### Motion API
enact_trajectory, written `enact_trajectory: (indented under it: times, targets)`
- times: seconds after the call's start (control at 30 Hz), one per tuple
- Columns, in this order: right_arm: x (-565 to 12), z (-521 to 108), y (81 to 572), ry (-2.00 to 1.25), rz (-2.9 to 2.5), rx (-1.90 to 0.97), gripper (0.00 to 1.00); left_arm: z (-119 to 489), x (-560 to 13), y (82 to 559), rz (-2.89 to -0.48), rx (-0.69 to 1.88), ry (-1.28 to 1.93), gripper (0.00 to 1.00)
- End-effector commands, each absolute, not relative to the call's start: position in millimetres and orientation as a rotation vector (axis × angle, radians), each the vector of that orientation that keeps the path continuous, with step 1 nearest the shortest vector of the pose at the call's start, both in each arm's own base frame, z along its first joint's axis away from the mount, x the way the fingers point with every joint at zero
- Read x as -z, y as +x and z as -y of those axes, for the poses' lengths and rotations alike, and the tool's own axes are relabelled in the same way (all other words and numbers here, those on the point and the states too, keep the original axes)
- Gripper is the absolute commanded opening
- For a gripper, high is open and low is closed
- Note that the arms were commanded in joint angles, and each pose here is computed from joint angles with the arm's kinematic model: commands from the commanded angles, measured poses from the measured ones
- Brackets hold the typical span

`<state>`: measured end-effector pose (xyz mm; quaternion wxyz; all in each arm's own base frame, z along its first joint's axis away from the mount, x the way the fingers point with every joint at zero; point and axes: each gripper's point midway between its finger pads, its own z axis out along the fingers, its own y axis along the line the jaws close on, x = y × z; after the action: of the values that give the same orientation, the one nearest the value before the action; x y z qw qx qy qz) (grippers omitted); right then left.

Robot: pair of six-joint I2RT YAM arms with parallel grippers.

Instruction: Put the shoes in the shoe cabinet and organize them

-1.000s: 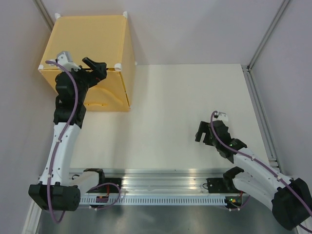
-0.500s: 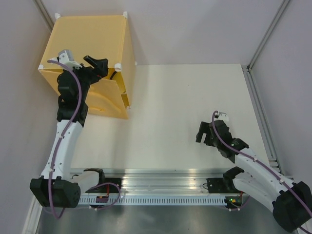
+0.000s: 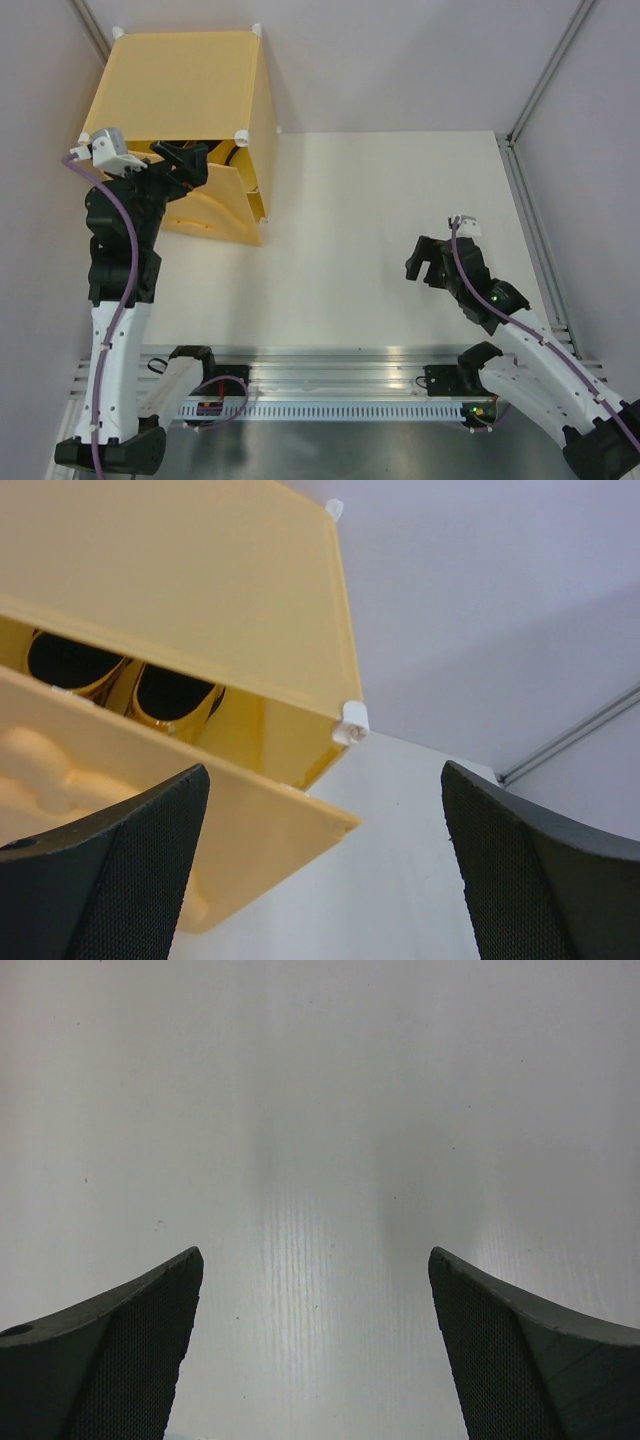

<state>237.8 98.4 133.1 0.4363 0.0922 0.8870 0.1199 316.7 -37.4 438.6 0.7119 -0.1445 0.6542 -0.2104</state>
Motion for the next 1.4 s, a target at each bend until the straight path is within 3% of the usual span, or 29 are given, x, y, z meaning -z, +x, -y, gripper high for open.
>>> enact_trajectory:
  times: [0.0,0.3,0.47,0.87,1.1,1.37]
  targets:
    - [-139.8,-92.4,237.8,0.229,-2.201,-0.265,0.98,35.8,-395.0,297.6,-1.632,0.427,-0.352,1.00]
    - [-144.4,-91.2,238.7,0.235,-2.189,-0.264,0.98,45.7,-308.7,283.9,-1.862,0.444,-0.355,0.86]
    - [-140.4,-90.6,238.2,0.246,-2.189,-0.261,0.98,45.8,-280.3,314.2,-1.944,0.425,-0.375,0.84]
    - [-148.8,-87.6,237.0,0.258,-2.170,-0.260,0.98,41.9,-301.8,408.2,-1.761,0.473,-0.492,0.83]
    - [-149.0,-86.9,236.2,0.259,-2.165,-0.261,0.98,30.9,-301.3,426.1,-1.664,0.442,-0.539,0.84]
    - [-148.8,-86.9,235.3,0.261,-2.167,-0.263,0.98,32.1,-270.4,418.0,-1.723,0.436,-0.553,0.88]
